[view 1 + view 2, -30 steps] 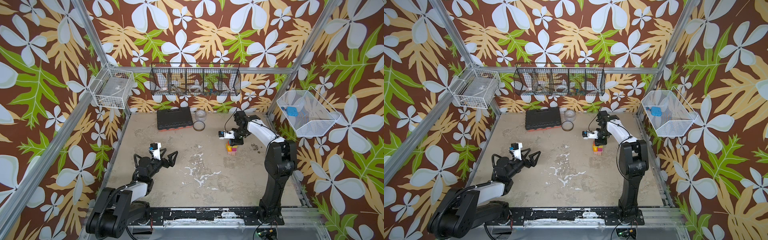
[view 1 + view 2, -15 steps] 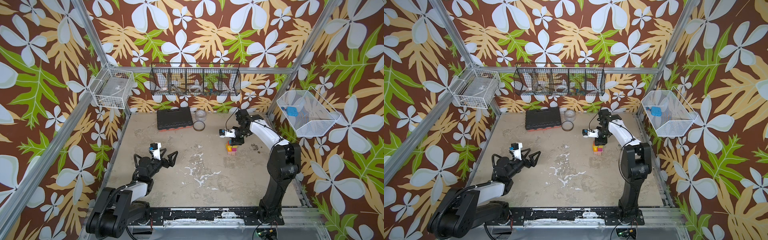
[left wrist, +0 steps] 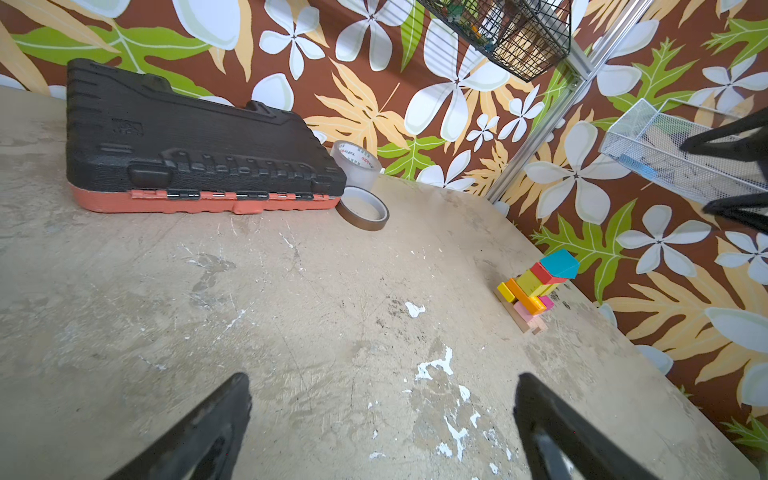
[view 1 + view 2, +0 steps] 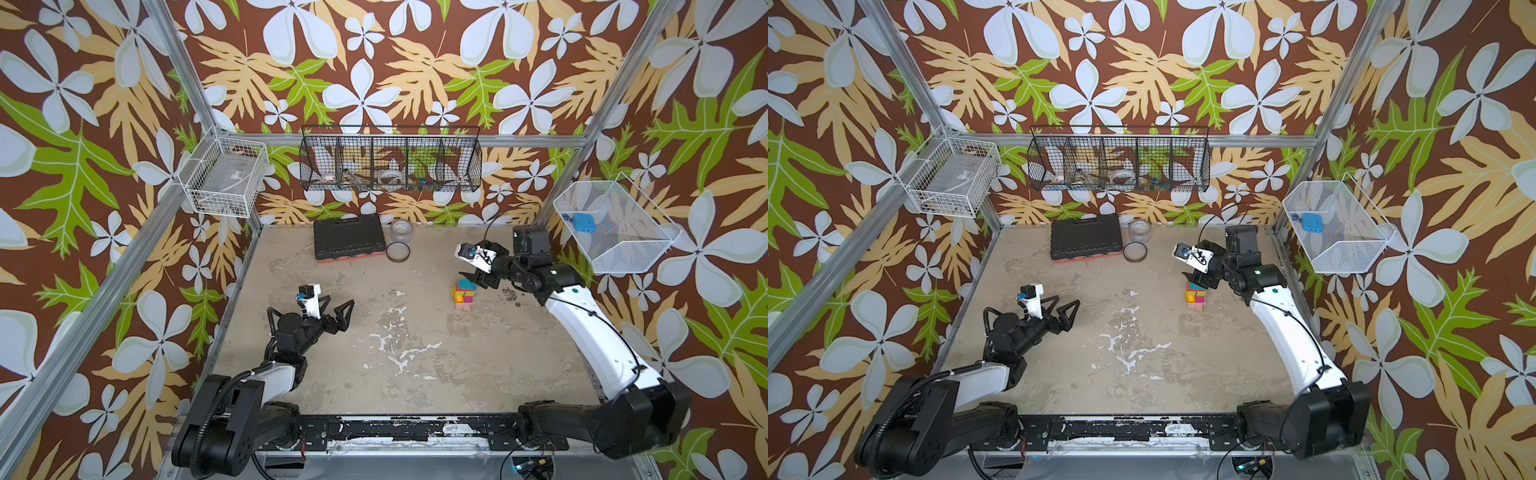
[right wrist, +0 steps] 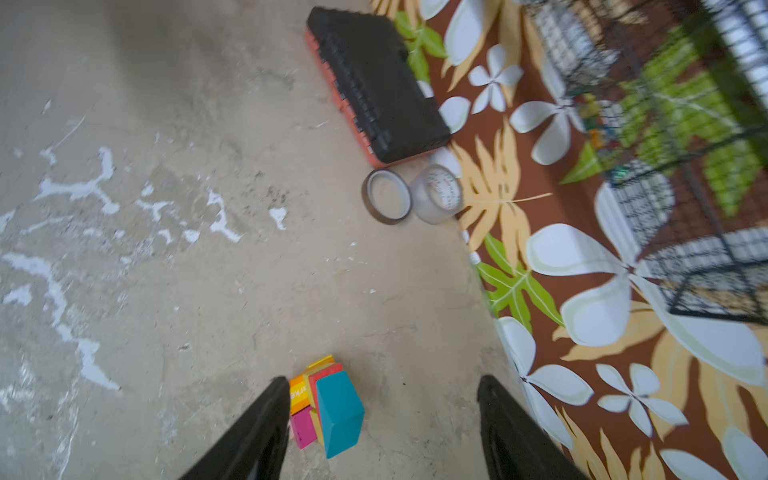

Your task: Build the wood block tower

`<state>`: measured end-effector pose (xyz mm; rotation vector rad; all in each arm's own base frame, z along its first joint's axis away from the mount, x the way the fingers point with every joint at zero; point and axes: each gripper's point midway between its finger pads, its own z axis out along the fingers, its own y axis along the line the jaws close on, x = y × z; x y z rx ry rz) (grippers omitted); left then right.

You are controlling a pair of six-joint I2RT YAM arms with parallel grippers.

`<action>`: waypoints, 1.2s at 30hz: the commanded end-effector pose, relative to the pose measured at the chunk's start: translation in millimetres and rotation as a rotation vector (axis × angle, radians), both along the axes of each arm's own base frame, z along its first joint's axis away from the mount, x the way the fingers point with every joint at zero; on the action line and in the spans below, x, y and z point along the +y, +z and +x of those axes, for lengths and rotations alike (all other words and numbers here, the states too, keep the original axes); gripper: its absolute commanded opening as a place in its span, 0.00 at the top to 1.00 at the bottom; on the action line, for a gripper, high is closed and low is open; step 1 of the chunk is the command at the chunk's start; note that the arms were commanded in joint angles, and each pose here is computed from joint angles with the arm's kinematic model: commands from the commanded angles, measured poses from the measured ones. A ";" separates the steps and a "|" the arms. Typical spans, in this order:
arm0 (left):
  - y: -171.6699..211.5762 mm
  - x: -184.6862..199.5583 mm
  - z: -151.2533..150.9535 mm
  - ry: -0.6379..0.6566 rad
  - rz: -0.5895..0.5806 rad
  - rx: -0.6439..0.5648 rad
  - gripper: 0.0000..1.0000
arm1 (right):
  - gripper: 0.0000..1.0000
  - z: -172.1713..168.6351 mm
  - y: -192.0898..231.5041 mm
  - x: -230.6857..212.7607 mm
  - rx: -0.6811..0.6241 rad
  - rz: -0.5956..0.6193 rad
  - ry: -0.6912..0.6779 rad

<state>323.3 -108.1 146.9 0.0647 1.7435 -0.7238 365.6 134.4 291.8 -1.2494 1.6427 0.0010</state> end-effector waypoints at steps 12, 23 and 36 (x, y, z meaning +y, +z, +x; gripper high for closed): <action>1.9 32.2 5.5 0.200 0.000 0.002 0.00 | 0.00 -41.7 -49.3 -158.1 -0.367 0.635 -0.948; 12.2 92.0 -9.8 0.535 -0.067 -0.045 0.00 | 0.00 -32.1 -139.2 -202.6 -0.197 0.792 -1.180; 27.7 106.7 58.1 0.560 0.246 -0.034 0.00 | 0.00 -9.0 -161.0 -184.7 -0.160 0.781 -1.066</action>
